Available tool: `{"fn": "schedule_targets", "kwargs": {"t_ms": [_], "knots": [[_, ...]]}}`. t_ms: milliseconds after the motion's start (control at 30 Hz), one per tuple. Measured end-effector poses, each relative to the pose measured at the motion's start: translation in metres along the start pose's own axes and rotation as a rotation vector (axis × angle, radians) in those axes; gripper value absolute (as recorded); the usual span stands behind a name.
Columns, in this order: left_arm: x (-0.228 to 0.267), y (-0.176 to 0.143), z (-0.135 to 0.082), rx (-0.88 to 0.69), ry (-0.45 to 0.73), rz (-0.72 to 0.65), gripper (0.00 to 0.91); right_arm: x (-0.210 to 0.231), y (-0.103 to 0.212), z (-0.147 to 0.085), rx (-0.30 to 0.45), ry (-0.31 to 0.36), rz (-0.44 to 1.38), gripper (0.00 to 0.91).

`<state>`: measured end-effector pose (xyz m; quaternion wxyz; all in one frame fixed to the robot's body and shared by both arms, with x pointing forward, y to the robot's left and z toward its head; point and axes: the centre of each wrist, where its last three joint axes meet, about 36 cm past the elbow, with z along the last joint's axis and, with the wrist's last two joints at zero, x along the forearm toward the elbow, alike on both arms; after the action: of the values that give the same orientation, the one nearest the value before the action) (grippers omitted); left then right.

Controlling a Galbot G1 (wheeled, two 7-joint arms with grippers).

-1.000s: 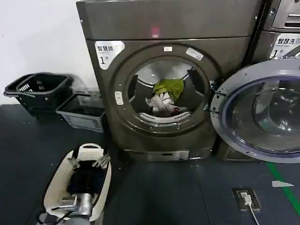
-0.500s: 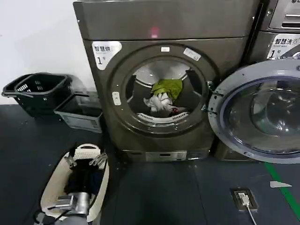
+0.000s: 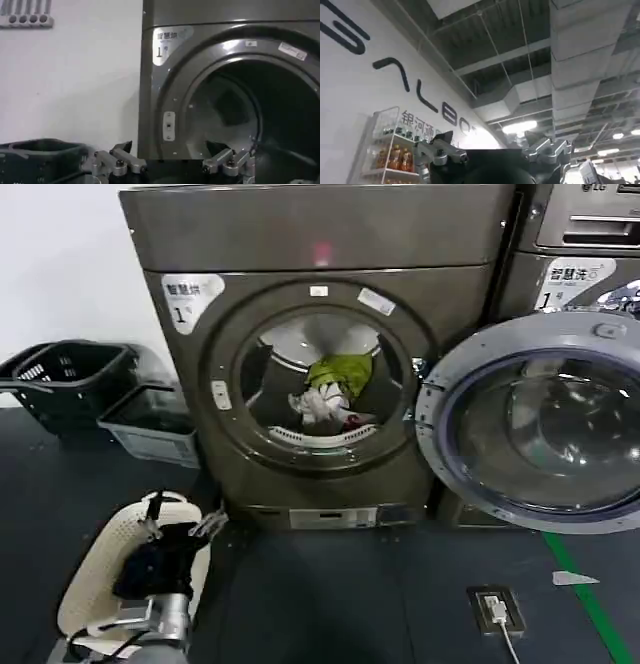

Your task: Grasp the clothes from the dryer.

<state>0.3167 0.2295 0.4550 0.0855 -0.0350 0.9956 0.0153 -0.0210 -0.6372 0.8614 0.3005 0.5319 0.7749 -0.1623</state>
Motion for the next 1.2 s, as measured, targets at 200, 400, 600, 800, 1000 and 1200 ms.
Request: {"fn": "schedule_targets", "kwargs": {"t_ms": [200,400,600,800,1000,1200], "knots": [[-0.0002,0.0002,0.0005,-0.002,-0.006,0.006,0.907,0.0007,-0.0003,0.0009,-0.001,0.002,-0.001,0.907],[0.0004,-0.0002,0.0013,-0.002,-0.010,0.016,0.907,0.0004,0.0002,0.0009,-0.004,0.002,-0.004,0.907],[0.0002,-0.0004,0.0012,-0.002,-0.012,0.022,0.907,0.0000,0.0018,0.0003,-0.006,0.001,-0.009,0.907],[0.0001,-0.0009,0.0014,-0.001,-0.012,0.028,0.907,0.0000,0.0027,0.0005,-0.007,0.002,-0.011,0.907],[-0.0007,-0.0012,0.0016,0.001,-0.016,0.031,0.907,-0.0010,0.0037,-0.0005,-0.006,-0.004,-0.014,0.907],[-0.0050,-0.0008,0.0022,0.002,-0.031,0.034,0.907,-0.0013,0.0034,-0.0013,-0.009,-0.018,-0.022,0.907]]}}
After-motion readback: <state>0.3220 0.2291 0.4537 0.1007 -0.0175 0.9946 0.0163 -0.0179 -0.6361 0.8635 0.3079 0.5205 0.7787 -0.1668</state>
